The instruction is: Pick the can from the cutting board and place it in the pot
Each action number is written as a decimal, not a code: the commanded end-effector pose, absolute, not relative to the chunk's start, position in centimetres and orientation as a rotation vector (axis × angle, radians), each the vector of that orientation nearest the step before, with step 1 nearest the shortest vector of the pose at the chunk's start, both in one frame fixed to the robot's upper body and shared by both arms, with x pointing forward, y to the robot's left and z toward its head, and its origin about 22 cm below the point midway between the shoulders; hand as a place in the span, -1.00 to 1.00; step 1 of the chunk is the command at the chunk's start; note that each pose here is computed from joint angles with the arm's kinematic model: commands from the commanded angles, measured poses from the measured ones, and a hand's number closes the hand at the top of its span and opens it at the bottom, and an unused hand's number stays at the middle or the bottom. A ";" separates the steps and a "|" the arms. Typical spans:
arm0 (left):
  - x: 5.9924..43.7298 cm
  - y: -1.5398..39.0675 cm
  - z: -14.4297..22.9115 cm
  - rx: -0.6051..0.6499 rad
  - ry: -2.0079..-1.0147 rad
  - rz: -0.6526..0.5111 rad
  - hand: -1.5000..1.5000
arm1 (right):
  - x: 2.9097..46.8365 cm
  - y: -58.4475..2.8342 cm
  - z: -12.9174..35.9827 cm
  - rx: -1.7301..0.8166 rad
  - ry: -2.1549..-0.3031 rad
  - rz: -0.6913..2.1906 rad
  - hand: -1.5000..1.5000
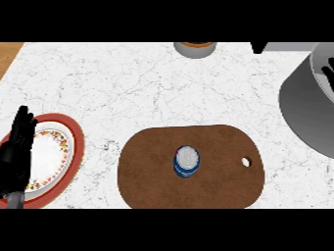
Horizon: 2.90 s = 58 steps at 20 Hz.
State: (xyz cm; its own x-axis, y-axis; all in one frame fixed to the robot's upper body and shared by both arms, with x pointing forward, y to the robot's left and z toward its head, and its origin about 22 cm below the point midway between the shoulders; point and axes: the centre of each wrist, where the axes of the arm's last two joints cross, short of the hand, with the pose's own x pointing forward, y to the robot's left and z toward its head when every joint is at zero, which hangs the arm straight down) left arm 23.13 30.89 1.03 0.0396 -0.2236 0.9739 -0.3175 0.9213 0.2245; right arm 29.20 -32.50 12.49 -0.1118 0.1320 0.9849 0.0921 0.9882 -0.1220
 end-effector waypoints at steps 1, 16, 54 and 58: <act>24.4 30.7 2.5 0.411 -1.618 0.075 0.00 | 31.1 -32.8 14.1 -0.070 -1.745 0.085 1.00; 30.4 27.8 7.6 0.132 -1.769 0.064 0.00 | 27.1 -30.2 10.7 -0.045 -2.066 0.910 -1.00; 31.5 25.9 6.6 0.119 -1.771 0.046 0.00 | 25.1 -15.5 10.2 -0.248 -1.520 1.458 -1.00; 30.0 29.0 6.3 0.086 -1.749 0.049 0.00 | 24.7 -11.9 9.1 -0.304 -1.495 1.457 -1.00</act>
